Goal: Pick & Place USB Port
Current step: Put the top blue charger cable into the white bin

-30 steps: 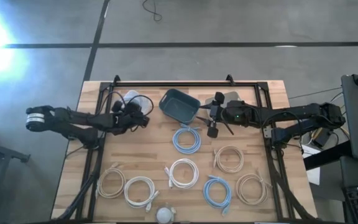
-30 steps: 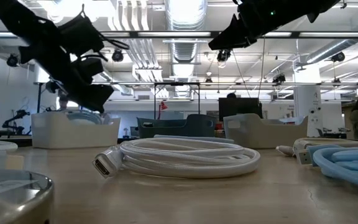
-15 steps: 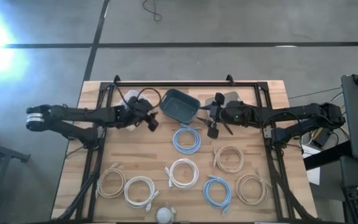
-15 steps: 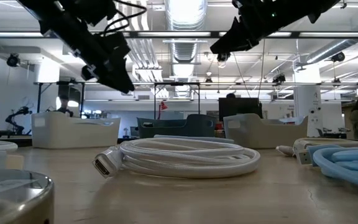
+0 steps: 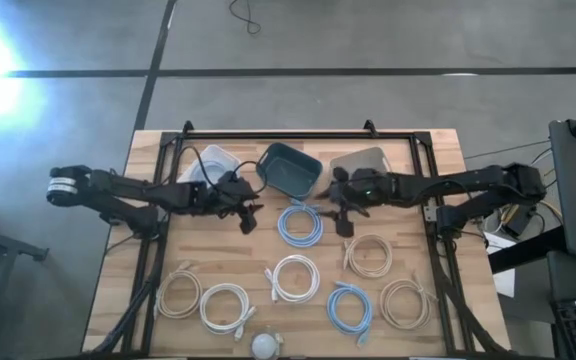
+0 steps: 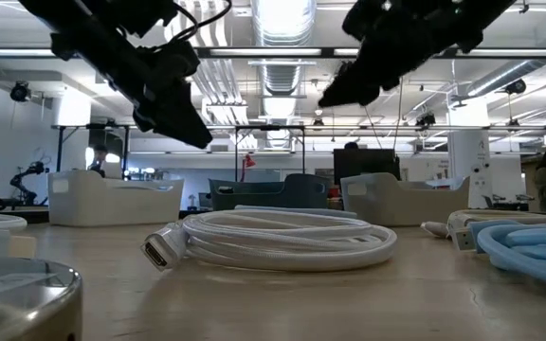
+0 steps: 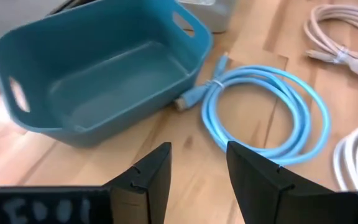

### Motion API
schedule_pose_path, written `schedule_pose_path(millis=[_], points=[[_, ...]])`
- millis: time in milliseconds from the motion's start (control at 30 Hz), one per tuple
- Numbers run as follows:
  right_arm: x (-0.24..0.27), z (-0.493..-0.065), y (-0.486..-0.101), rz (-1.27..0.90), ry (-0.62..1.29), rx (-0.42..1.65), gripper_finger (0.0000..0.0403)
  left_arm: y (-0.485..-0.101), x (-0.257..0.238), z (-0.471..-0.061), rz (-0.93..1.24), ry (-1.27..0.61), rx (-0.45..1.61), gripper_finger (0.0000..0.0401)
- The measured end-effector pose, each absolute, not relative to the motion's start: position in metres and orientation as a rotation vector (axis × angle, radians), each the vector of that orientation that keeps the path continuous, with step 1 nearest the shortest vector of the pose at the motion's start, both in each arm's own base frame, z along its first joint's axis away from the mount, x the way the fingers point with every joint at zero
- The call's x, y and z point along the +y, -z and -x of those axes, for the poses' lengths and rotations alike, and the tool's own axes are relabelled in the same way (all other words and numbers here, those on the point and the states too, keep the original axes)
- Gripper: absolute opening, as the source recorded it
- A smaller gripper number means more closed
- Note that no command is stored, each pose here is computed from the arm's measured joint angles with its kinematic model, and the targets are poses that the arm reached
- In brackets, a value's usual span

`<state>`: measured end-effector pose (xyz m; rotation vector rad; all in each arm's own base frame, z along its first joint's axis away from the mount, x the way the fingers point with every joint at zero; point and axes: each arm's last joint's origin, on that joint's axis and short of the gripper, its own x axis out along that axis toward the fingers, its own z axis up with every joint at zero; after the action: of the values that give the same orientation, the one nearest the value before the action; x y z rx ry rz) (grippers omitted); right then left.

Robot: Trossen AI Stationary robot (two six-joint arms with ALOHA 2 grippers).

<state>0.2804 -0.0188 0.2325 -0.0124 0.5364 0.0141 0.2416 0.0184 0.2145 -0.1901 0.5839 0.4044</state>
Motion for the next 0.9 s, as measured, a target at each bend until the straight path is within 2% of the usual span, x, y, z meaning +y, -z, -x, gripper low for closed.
schedule_pose_path(millis=[233,433,733,900], points=[[-0.001,-0.301,-0.178,0.022,-0.122,0.739,0.0210,-0.215,0.017,-0.242,0.187,-0.398,0.585,0.0161],[0.002,-0.313,-0.145,-0.003,-0.125,0.854,0.0210,-0.214,0.017,-0.242,0.187,-0.398,0.586,0.0161],[0.004,-0.329,-0.124,0.027,-0.147,0.921,0.0209,-0.214,0.017,-0.242,0.187,-0.399,0.586,0.0161],[0.004,-0.333,-0.118,0.025,-0.147,0.931,0.0191,-0.214,0.017,-0.241,0.187,-0.399,0.588,0.0161]])
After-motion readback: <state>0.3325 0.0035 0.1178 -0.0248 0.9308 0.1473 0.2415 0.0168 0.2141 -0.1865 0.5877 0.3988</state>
